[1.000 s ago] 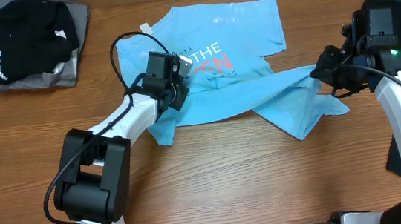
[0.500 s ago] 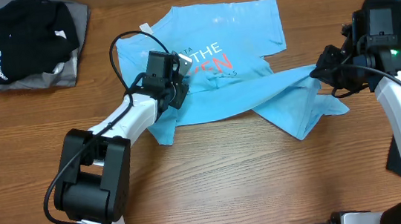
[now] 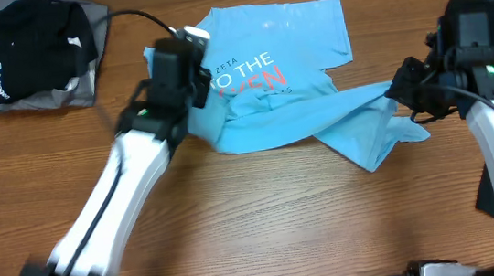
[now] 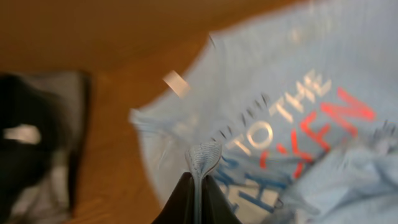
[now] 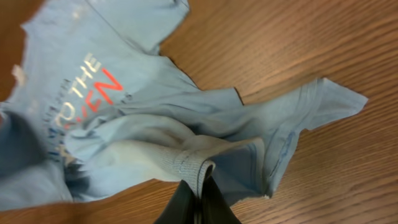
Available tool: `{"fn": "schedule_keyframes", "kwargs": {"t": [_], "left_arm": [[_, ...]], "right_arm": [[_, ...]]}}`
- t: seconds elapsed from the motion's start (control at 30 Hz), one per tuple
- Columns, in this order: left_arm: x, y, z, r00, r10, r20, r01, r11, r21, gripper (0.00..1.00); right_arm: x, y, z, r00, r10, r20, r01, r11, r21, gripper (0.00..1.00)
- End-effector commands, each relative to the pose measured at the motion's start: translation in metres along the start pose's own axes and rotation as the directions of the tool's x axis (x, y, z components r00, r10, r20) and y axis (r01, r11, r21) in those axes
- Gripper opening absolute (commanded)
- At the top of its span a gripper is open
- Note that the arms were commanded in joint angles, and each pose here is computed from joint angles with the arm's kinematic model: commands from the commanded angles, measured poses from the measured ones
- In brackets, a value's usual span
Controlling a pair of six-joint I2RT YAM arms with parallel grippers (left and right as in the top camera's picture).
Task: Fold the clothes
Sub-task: 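Lift the T-shirt with both grippers and shake it out in the air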
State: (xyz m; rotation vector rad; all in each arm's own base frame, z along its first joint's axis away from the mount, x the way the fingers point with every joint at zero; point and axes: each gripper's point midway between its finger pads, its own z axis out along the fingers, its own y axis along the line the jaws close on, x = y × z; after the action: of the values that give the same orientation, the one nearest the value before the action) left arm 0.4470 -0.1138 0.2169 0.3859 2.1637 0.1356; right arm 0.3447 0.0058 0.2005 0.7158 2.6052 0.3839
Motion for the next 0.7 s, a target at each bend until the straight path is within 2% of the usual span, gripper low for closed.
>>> {"fn": "schedule_keyframes", "kwargs": {"t": [0.0,0.17,0.3,0.67], "left_arm": [[-0.047,0.039,-0.07,0.983,-0.079,0.167,0.096,0.99,-0.101,0.04],[-0.072,0.075,-0.154,0.935,-0.133,0.328,0.198,0.965,-0.174,0.04],[-0.084,0.093,-0.221,0.883,-0.171,0.436,0.264,0.951,-0.162,0.04],[-0.11,0.141,-0.391,0.727,-0.187,0.661,0.384,0.908,-0.166,0.04]], "right_arm": [[-0.008,0.014,-0.05,0.989,-0.015,0.148,0.025,0.997,-0.071,0.04],[-0.004,0.025,-0.108,0.955,-0.028,0.296,0.074,0.986,-0.147,0.04],[0.003,0.032,-0.159,0.909,-0.029,0.416,0.123,0.971,-0.203,0.04],[0.015,0.048,-0.312,0.705,0.022,0.709,0.254,0.925,-0.282,0.04]]}}
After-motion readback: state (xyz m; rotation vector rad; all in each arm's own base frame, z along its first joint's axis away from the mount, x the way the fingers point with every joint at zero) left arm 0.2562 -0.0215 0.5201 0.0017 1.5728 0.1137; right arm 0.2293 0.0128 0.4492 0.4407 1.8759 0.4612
